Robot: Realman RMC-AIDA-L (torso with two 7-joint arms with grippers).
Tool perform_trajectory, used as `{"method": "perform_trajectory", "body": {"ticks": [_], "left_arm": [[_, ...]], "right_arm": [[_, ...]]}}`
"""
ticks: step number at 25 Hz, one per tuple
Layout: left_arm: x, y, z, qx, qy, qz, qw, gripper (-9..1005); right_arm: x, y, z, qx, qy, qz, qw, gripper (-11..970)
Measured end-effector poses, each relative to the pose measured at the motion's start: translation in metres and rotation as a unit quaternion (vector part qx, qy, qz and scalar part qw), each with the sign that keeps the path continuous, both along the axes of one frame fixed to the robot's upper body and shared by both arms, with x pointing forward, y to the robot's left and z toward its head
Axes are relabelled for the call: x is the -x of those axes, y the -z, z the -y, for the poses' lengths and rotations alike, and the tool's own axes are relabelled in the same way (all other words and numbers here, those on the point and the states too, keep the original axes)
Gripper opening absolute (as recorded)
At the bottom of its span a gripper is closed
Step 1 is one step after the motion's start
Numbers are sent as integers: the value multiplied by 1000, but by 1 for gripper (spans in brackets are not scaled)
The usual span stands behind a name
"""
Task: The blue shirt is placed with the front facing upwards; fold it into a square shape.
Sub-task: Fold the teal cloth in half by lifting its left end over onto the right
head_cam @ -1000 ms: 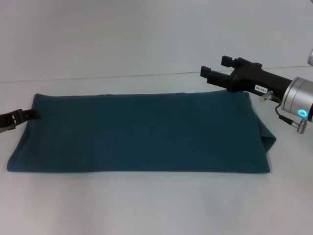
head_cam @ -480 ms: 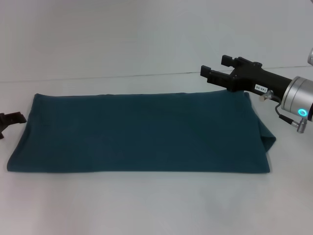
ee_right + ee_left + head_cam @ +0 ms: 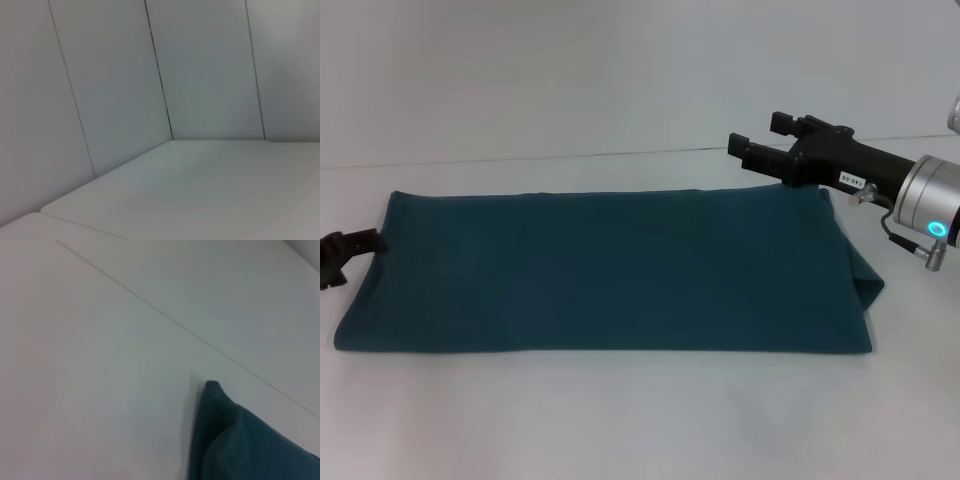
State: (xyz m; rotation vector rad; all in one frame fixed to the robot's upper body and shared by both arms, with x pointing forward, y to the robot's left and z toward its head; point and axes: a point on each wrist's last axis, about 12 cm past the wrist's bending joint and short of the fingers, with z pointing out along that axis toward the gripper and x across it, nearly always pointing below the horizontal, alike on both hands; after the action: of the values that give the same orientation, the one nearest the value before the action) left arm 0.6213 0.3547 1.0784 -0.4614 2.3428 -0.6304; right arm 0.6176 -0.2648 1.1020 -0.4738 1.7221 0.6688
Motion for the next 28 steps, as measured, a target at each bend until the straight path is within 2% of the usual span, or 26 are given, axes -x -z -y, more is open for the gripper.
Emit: {"method": "perform_trajectory", "body": {"ticks": [8, 28], "left_arm": [[-2, 2, 10, -12, 19, -2, 1000, 871], [-4, 4, 17, -21, 25, -3, 999, 872]], "right_arm": [[2, 2, 2, -2, 2, -3, 1000, 882], [3, 3, 2, -5, 3, -6, 1000, 883]]}}
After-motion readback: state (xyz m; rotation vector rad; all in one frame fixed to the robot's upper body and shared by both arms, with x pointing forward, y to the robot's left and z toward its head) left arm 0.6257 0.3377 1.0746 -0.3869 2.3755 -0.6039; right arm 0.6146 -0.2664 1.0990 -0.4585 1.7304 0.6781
